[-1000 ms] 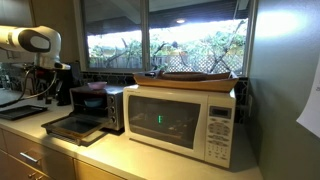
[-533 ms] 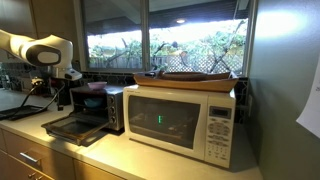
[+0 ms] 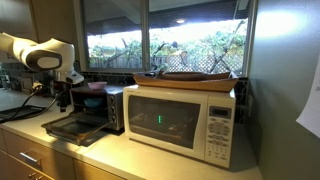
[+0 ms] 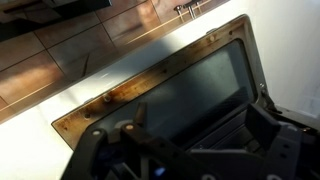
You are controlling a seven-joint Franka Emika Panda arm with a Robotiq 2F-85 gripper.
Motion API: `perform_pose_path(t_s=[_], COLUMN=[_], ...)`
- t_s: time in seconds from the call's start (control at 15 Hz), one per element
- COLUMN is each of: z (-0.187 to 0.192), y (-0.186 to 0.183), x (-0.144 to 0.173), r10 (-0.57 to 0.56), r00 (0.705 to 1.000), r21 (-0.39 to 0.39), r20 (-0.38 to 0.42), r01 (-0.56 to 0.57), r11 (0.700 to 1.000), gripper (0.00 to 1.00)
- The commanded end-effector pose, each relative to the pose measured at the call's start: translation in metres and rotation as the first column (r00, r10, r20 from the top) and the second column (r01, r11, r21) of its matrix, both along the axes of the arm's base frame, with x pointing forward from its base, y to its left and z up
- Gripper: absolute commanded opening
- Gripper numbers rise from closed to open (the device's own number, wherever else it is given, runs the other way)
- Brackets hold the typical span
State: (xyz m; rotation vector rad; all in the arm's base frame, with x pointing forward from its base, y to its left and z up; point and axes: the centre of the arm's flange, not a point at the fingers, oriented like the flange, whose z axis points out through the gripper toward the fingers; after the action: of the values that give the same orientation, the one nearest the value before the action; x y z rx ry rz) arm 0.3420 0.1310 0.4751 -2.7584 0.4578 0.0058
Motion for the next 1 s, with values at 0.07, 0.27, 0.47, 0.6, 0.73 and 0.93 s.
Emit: perform_pose_path(t_s=[0.07, 0.27, 0.47, 0.6, 0.73, 0.93], z=[-0.014, -0.023, -0.034, -0.043, -0.051, -0.062], y=[-0.003, -0.006, -0.011, -0.013, -0.015, -0.012], x=[0.009, 0.022, 0.029, 0.032, 0.034, 0.035], r10=[-0.079, -0.223, -0.328, -0.387, -0.439, -0.47], r00=[0.997, 0.972, 0.938, 0.916, 0.892, 0.877], r21=[0.04, 0.13, 0.228, 0.281, 0.328, 0.377], r20=[0.009, 0.073, 0.109, 0.111, 0.105, 0.101], r01=[0.079, 0.213, 0.298, 0.344, 0.386, 0.404], r11=[0.996, 0.968, 0.927, 0.896, 0.862, 0.834], gripper=[1.0, 1.0, 1.0, 1.0, 1.0, 1.0])
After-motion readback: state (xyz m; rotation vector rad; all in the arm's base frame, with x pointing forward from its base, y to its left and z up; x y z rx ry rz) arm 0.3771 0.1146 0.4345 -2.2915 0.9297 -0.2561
